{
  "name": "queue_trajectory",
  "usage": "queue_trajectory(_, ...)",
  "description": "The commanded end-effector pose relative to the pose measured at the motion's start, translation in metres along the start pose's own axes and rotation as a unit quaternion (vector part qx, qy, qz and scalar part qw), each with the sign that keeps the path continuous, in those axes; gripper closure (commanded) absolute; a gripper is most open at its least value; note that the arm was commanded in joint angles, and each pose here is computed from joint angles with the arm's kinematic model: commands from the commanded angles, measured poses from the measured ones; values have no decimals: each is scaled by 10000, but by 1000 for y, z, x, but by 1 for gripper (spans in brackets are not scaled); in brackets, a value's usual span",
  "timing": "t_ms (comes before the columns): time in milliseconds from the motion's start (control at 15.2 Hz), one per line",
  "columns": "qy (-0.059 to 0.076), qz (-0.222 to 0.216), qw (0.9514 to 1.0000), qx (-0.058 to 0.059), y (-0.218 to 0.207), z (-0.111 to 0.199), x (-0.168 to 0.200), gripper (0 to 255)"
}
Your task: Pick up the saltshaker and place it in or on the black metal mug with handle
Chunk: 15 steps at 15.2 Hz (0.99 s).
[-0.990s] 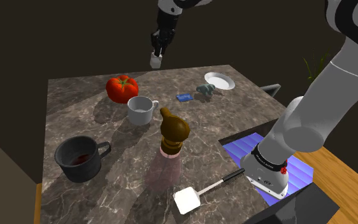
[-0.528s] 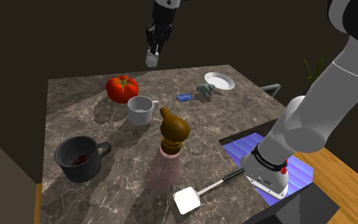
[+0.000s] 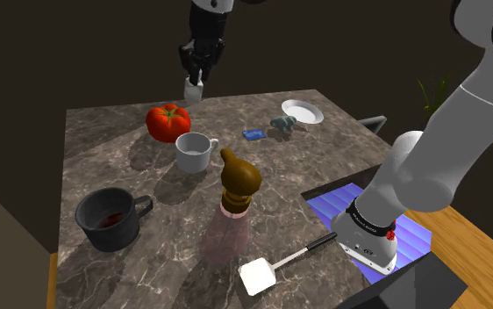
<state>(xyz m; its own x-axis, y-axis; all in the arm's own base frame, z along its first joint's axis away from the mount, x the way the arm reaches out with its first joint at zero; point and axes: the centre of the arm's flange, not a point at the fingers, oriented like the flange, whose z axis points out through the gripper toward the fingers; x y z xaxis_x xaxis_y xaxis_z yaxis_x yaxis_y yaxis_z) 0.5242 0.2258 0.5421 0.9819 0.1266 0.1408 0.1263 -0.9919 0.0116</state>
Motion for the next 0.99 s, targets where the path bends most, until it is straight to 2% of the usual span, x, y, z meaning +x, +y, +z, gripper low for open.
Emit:
queue_trajectory(0,0,8,10000,-2,-29,-3,-6,255)
queue_trajectory(924,0,8,10000,-2,-208,-25,-45,255)
